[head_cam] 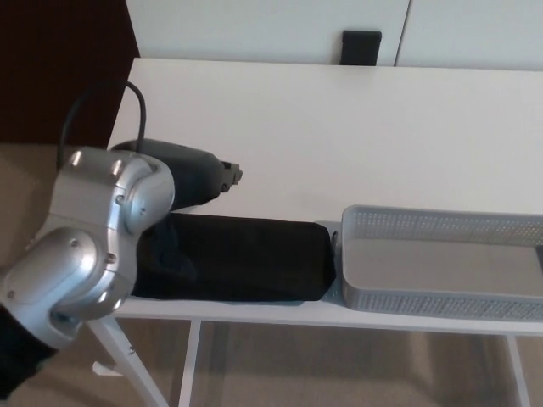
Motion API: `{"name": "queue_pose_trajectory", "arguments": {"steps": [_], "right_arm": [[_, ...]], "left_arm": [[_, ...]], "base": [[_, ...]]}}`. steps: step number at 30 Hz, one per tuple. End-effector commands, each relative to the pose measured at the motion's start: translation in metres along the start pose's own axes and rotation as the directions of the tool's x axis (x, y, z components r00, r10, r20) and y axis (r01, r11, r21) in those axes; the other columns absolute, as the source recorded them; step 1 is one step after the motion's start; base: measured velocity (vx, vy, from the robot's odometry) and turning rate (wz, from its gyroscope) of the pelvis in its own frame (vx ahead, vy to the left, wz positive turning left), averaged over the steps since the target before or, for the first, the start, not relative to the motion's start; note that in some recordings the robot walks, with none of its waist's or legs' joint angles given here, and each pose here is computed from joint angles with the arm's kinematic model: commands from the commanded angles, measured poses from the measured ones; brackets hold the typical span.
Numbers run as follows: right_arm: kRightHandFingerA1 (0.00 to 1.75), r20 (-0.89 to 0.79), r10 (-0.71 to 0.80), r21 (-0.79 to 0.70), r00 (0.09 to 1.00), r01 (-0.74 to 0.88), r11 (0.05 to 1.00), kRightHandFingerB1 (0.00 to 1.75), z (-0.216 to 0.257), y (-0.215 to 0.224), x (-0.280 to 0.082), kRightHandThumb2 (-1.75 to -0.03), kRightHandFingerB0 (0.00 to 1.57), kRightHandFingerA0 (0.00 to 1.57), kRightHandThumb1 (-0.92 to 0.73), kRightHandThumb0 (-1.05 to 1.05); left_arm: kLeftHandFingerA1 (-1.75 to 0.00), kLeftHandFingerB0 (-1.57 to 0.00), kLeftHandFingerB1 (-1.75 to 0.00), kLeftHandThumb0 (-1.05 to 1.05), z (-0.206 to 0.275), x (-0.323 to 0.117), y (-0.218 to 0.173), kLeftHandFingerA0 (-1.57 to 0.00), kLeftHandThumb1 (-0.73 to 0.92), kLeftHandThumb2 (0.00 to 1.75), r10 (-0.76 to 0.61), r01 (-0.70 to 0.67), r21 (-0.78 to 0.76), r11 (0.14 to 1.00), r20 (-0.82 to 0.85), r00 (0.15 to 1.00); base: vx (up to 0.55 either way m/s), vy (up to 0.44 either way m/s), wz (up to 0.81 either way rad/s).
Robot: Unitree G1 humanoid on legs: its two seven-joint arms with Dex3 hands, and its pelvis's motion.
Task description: The robot walk towards a table in front and pick up a black pencil case on the left hand side and put the pencil case into a small container on the right hand side
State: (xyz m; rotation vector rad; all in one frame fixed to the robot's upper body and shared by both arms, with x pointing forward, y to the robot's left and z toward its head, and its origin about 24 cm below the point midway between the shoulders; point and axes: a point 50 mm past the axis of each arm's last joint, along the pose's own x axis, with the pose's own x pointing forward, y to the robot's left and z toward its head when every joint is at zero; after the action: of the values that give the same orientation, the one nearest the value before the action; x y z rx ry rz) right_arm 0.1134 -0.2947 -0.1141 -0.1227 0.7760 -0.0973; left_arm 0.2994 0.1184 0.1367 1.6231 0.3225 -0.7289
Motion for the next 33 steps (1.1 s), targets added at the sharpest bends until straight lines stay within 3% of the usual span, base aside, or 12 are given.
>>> {"name": "queue_pose_trajectory", "arguments": {"steps": [1, 5, 6, 29, 30, 31, 32, 33], "right_arm": [[0.55, -0.004, -0.026, -0.017, 1.000, 0.026, 1.000, 0.48, 0.000, -0.006, -0.002, -0.70, 0.40, 0.59, -0.42, -0.46], [0.55, -0.001, -0.024, -0.029, 1.000, 0.024, 0.999, 0.48, 0.001, -0.006, 0.000, -0.71, 0.40, 0.60, -0.42, -0.47], [0.55, 0.001, -0.022, -0.027, 1.000, 0.022, 0.999, 0.48, 0.002, -0.006, 0.000, -0.71, 0.39, 0.59, -0.42, -0.46], [0.56, 0.024, -0.011, -0.015, 1.000, 0.011, 1.000, 0.48, 0.008, -0.004, 0.002, -0.70, 0.41, 0.59, -0.43, -0.44], [0.55, 0.017, -0.018, -0.014, 1.000, 0.018, 1.000, 0.48, 0.009, -0.004, 0.004, -0.70, 0.41, 0.59, -0.43, -0.45], [0.55, 0.017, -0.018, -0.013, 1.000, 0.018, 1.000, 0.48, 0.009, -0.004, 0.004, -0.71, 0.41, 0.59, -0.43, -0.44], [0.55, 0.017, -0.018, -0.010, 1.000, 0.018, 1.000, 0.48, 0.009, -0.004, 0.004, -0.70, 0.42, 0.58, -0.43, -0.44], [0.55, 0.015, -0.018, -0.005, 1.000, 0.018, 1.000, 0.48, 0.009, -0.004, 0.004, -0.70, 0.42, 0.58, -0.43, -0.44]], "left_arm": [[-0.03, 0.00, 0.00, -0.62, -0.003, 0.009, -0.014, 0.00, 0.40, 0.81, -0.060, 0.061, 0.006, 0.998, -0.049, 0.997], [-0.03, 0.00, -0.01, -0.64, -0.003, 0.012, -0.016, 0.00, 0.39, 0.82, -0.067, 0.067, 0.005, 0.998, -0.063, 0.996], [0.00, 0.00, 0.00, -0.84, -0.003, 0.013, -0.016, 0.00, 0.35, 0.61, -0.066, 0.067, 0.010, 0.998, -0.070, 0.995], [0.00, 0.00, 0.00, -0.90, -0.005, 0.027, -0.035, 0.00, 0.42, 0.61, -0.004, 0.035, 0.167, 0.985, -0.186, 0.983], [0.00, 0.00, 0.00, -0.76, -0.004, 0.029, -0.040, 0.00, 0.42, 0.85, 0.061, -0.018, 0.230, 0.973, -0.177, 0.982], [-0.03, 0.00, -0.06, -0.72, -0.003, 0.030, -0.044, 0.00, 0.38, 0.83, 0.105, -0.059, 0.267, 0.962, -0.162, 0.981], [-0.14, 0.00, -0.10, -0.82, -0.002, 0.031, -0.048, 0.00, 0.42, 0.61, 0.145, -0.097, 0.293, 0.951, -0.146, 0.979], [-0.14, 0.00, -0.10, -0.82, 0.000, 0.031, -0.051, 0.00, 0.42, 0.61, 0.180, -0.133, 0.314, 0.940, -0.128, 0.975]], "base": [[0.00, 0.000, 0.00], [0.00, 0.000, 0.00], [0.00, 0.000, 0.00], [0.00, 0.000, 0.00], [0.00, 0.000, 0.00], [0.00, 0.000, 0.00], [0.00, 0.000, 0.00], [0.00, 0.000, 0.00]]}}
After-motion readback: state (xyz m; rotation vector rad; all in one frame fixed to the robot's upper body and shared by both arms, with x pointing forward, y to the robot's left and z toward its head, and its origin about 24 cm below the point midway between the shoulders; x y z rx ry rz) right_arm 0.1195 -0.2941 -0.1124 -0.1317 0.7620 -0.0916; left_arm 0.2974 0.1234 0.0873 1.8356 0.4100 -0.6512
